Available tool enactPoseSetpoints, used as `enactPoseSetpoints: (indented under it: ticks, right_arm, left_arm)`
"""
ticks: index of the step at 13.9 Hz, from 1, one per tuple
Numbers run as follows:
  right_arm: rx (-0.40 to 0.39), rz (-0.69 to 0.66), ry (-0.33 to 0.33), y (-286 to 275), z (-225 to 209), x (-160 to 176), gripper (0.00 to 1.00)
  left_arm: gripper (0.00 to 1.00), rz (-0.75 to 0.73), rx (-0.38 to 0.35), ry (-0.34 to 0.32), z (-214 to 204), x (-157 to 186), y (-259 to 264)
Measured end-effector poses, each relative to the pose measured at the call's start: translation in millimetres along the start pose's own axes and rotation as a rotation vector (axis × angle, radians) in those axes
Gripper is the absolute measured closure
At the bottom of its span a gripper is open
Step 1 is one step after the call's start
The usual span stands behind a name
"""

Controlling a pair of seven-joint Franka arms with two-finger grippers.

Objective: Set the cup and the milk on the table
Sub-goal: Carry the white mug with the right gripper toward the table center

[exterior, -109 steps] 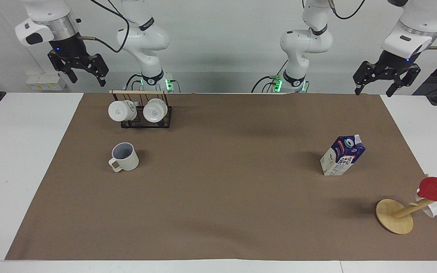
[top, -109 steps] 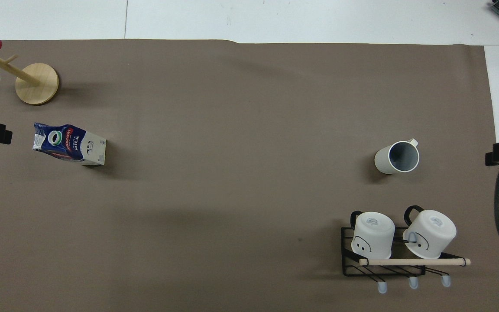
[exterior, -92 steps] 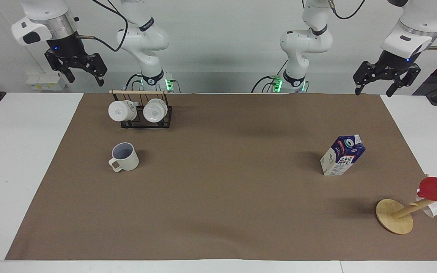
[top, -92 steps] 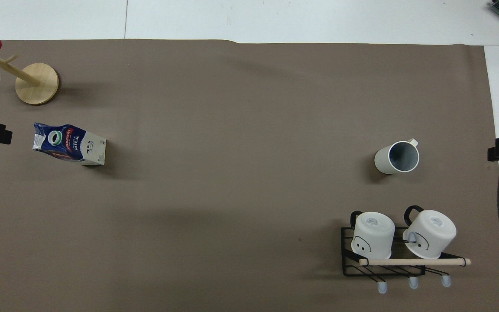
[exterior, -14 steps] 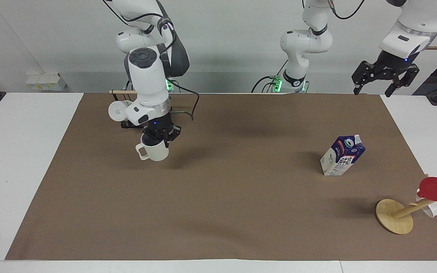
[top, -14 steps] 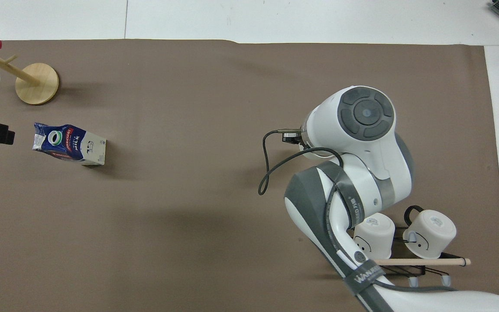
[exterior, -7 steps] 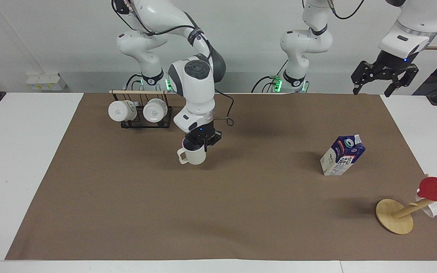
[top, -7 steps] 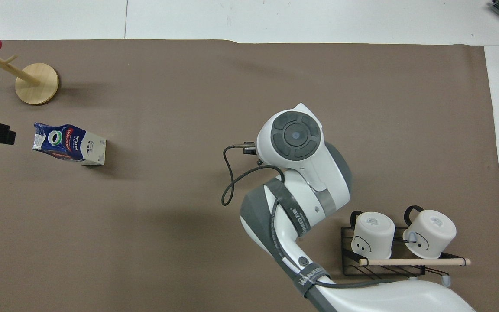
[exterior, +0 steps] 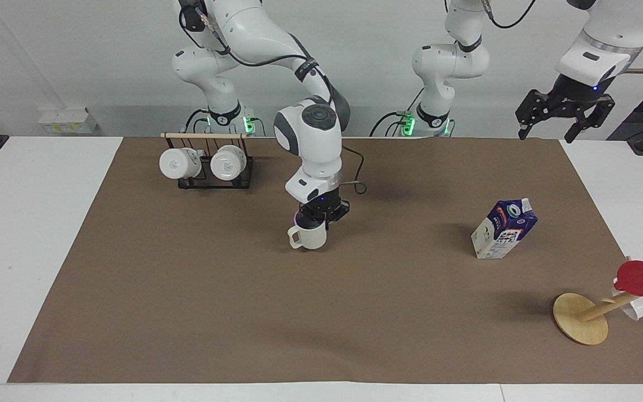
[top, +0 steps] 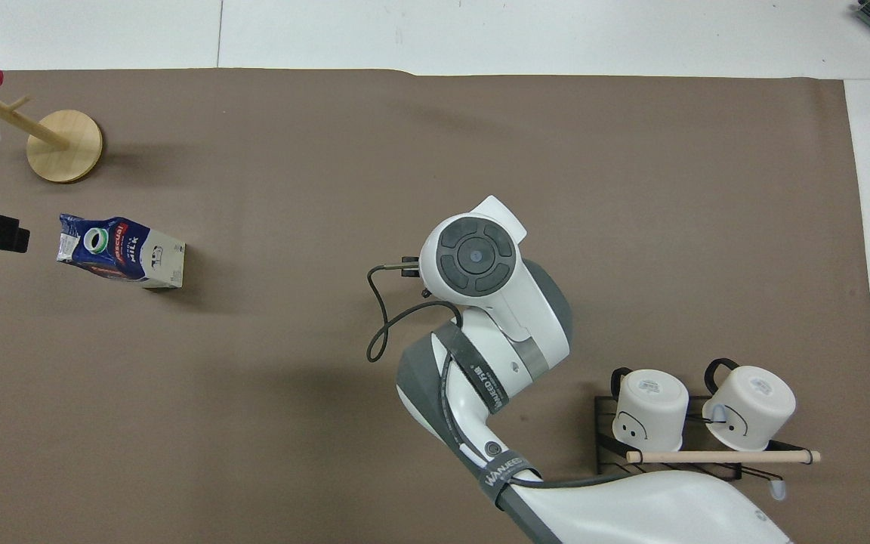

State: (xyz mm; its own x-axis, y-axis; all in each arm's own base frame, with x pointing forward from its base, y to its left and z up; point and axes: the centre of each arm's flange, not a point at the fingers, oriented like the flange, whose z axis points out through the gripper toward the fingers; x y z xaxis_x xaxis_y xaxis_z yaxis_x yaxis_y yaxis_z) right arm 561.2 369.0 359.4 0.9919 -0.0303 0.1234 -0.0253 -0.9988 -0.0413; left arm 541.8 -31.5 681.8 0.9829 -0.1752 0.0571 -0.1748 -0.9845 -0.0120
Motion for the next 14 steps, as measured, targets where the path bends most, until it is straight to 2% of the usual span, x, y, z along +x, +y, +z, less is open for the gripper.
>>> enactPoseSetpoints:
  ticks: [14]
  right_arm:
    - [-0.02,-0.031,-0.03,1.5,16.5,-11.1,0.96]
  left_arm:
    - [0.0,0.002,0.0,-0.001,0.0,0.0,1.0]
